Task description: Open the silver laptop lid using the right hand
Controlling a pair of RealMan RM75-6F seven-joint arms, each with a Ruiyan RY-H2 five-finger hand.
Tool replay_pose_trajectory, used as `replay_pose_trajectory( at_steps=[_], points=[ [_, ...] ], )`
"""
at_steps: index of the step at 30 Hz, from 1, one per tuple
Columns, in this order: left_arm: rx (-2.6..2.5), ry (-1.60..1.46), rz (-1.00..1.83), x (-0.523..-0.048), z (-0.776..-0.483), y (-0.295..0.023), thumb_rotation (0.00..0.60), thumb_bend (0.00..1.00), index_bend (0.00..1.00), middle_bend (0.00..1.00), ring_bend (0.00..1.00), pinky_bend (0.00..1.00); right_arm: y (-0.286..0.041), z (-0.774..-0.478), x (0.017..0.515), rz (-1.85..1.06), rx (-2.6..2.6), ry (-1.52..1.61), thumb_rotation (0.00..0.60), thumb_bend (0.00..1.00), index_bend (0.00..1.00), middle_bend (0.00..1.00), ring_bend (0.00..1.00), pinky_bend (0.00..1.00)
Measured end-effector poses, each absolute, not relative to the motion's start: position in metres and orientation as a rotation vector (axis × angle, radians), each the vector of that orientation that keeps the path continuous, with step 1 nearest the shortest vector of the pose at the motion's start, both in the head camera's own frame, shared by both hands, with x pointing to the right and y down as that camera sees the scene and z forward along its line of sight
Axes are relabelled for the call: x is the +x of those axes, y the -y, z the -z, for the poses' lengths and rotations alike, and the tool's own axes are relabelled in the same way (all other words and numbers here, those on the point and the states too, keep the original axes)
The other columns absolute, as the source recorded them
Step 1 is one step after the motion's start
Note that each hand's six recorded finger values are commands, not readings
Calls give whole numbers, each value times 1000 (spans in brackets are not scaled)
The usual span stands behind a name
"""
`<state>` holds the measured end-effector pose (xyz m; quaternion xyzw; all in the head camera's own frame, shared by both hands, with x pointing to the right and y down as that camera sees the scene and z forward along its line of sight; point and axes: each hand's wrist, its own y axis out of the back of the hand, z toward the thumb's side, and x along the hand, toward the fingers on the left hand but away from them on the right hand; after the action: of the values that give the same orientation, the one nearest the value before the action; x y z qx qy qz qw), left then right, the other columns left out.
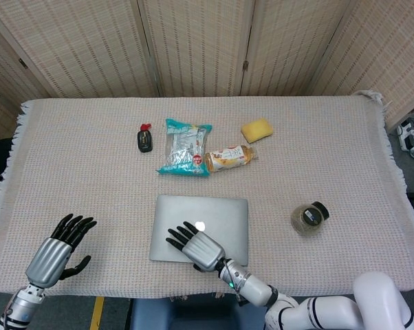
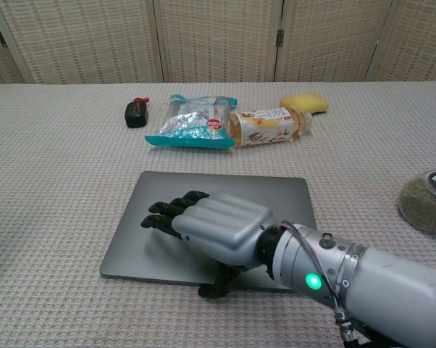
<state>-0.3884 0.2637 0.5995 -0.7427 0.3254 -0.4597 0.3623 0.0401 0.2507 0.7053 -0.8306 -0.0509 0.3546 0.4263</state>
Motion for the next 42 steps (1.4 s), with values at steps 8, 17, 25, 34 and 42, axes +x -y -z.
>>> replay_pose_trajectory(
  at_steps=[8,17,25,34,42],
  points=[
    [-1913,-846,1190,-392,-601,-264,600,407,128,151,97,0,-248,-708,36,-896,-2062,136,600,289,0,0,0,0],
    [-1918,-843,1192,-393,-604,-265,600,408,132,151,97,0,-244,-708,34,-901,-2036,138,600,413,0,0,0,0],
    [-1934,-832,1182,-392,-609,-267,600,407,137,151,106,0,-243,-706,30,-893,-2002,143,600,509,0,0,0,0],
    [-1996,-778,1126,-377,-616,-275,600,408,164,166,127,0,-236,-703,28,-910,-1953,153,600,520,0,0,0,0],
    [-2100,-631,1051,-351,-631,-293,600,408,175,172,136,0,-228,-698,26,-925,-1881,168,600,577,0,0,0,0]
  ],
)
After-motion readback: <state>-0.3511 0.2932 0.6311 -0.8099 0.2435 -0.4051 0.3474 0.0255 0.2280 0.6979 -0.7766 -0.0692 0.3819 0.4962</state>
